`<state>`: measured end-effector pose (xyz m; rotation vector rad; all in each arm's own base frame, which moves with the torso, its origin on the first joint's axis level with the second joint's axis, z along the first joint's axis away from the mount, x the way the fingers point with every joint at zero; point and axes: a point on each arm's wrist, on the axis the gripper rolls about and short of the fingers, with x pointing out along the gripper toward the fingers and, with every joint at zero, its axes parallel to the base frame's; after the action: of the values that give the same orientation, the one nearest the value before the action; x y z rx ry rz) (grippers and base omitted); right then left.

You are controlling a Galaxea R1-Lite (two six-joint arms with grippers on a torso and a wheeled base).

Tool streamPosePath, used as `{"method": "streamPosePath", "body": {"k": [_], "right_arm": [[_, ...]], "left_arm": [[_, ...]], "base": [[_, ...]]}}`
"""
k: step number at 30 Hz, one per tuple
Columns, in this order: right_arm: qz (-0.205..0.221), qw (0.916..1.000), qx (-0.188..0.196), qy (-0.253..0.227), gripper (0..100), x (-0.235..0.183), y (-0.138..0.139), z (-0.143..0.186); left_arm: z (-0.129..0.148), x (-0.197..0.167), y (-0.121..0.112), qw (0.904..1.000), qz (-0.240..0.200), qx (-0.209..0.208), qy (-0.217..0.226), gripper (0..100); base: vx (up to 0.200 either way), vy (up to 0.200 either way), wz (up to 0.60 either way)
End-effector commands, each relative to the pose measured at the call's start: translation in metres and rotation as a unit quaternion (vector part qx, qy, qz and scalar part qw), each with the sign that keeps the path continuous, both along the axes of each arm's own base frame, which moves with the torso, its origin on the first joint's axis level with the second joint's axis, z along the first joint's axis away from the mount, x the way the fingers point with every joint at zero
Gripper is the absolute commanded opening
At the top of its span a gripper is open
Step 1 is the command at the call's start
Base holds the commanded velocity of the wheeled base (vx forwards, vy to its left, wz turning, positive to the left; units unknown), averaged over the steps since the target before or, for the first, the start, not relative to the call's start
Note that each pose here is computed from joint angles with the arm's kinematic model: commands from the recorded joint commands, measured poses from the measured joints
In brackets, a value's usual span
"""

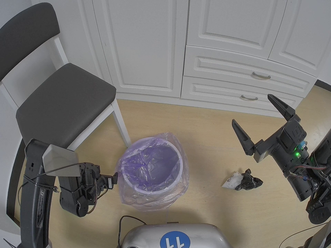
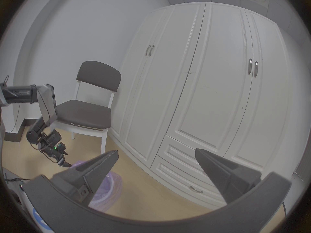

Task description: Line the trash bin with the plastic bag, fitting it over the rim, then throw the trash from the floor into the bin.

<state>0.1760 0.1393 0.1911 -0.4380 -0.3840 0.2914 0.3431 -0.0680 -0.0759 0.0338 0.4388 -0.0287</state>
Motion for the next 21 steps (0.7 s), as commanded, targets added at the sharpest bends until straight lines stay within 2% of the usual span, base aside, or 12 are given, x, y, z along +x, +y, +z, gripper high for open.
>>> {"method": "streamPosePath", "body": {"k": [1, 5, 9, 15, 21], "right_arm": [[-0.01, 0.9999, -0.001, 0.001, 100, 0.005, -0.001, -0.003], [-0.011, 0.9999, -0.004, 0.007, 100, 0.008, 0.0, -0.006], [-0.007, 0.9999, 0.0, 0.013, 100, 0.01, 0.002, -0.008], [-0.009, 0.9999, 0.002, 0.012, 100, 0.011, 0.002, -0.008], [-0.012, 0.9997, 0.016, 0.011, 100, 0.016, 0.001, -0.005]], "left_arm": [[0.051, -0.02, 0.01, 0.9992, -0.03, 0.0, -0.025, 100], [0.062, -0.018, 0.017, 0.9987, -0.023, 0.01, -0.045, 100], [0.059, -0.011, 0.017, 0.9984, -0.022, 0.004, -0.053, 100], [0.021, 0.001, 0.005, 0.9993, -0.025, -0.012, -0.025, 100], [0.003, 0.027, -0.004, 0.9973, -0.012, -0.054, -0.048, 100]], "base": [[0.0, 0.0, 0.0], [0.0, 0.0, 0.0], [0.0, 0.0, 0.0], [0.0, 0.0, 0.0], [0.0, 0.0, 0.0]]}}
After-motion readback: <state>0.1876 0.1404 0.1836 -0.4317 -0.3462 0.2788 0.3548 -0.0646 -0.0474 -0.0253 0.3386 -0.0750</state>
